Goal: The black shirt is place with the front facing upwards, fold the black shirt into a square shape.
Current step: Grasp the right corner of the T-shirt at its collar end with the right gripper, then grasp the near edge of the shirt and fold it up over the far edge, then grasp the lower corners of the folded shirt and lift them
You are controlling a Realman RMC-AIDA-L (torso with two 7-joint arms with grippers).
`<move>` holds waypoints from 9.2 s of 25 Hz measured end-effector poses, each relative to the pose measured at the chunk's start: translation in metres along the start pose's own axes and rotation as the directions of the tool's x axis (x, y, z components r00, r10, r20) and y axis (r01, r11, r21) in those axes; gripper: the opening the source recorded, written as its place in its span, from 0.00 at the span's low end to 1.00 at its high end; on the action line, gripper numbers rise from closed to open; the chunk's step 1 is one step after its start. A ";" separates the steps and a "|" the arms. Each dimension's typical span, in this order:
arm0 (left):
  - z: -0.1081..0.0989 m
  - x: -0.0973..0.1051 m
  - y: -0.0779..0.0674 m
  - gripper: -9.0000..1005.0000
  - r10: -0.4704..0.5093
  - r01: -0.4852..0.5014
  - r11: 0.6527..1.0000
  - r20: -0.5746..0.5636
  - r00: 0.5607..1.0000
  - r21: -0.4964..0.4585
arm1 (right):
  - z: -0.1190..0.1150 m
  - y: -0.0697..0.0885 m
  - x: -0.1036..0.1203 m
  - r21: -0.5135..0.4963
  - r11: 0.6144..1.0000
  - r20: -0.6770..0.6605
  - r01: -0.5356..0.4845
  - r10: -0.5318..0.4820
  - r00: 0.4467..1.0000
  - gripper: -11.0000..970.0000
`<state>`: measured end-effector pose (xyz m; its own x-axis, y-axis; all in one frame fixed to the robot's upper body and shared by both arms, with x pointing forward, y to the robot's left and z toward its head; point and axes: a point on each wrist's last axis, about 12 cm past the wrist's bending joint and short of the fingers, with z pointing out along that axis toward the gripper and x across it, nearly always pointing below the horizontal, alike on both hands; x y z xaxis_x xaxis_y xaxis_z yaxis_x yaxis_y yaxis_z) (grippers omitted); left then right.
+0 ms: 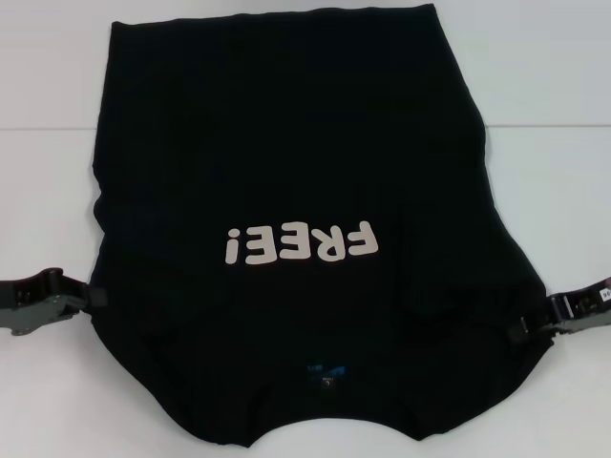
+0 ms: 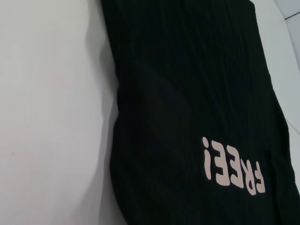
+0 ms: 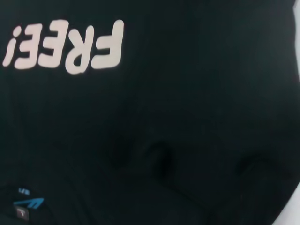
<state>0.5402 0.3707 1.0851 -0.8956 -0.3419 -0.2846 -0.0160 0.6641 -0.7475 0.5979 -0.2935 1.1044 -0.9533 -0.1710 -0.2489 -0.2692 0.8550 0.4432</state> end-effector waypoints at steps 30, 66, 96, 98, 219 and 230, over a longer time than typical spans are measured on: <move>-0.016 0.028 -0.001 0.01 0.001 0.011 0.998 -0.176 0.984 0.066 | -0.030 -0.015 0.058 -0.110 0.985 -0.094 -0.134 0.124 0.988 0.07; 0.089 -0.091 -0.085 0.01 0.069 -0.044 0.985 0.143 0.987 -0.166 | -0.001 0.001 -0.067 -0.128 0.980 0.483 -0.155 0.198 0.853 0.07; 0.118 -0.107 -0.108 0.01 0.151 -0.062 0.960 0.318 0.936 -0.274 | 0.019 0.028 -0.117 0.218 0.971 0.651 -0.096 -0.071 0.756 0.08; 0.118 -0.107 -0.109 0.01 0.157 -0.068 0.959 0.315 0.936 -0.275 | 0.019 0.028 -0.117 0.217 0.972 0.649 -0.093 -0.072 0.757 0.08; 0.069 -0.056 -0.060 0.06 0.189 -0.189 0.982 0.192 0.963 -0.018 | 0.003 -0.019 -0.049 0.144 0.983 0.323 -0.112 0.060 0.944 0.70; 0.069 -0.055 -0.060 0.07 0.185 -0.186 0.982 0.195 0.963 -0.016 | 0.009 -0.013 -0.049 0.137 0.985 0.291 -0.107 0.064 0.955 0.64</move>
<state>0.6211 0.3039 1.1040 -0.7788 -0.3358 -0.5298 0.1436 0.7267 -0.6718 0.6494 -0.2913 1.1029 -0.8872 0.0335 -0.4601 -0.1439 0.9274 0.3452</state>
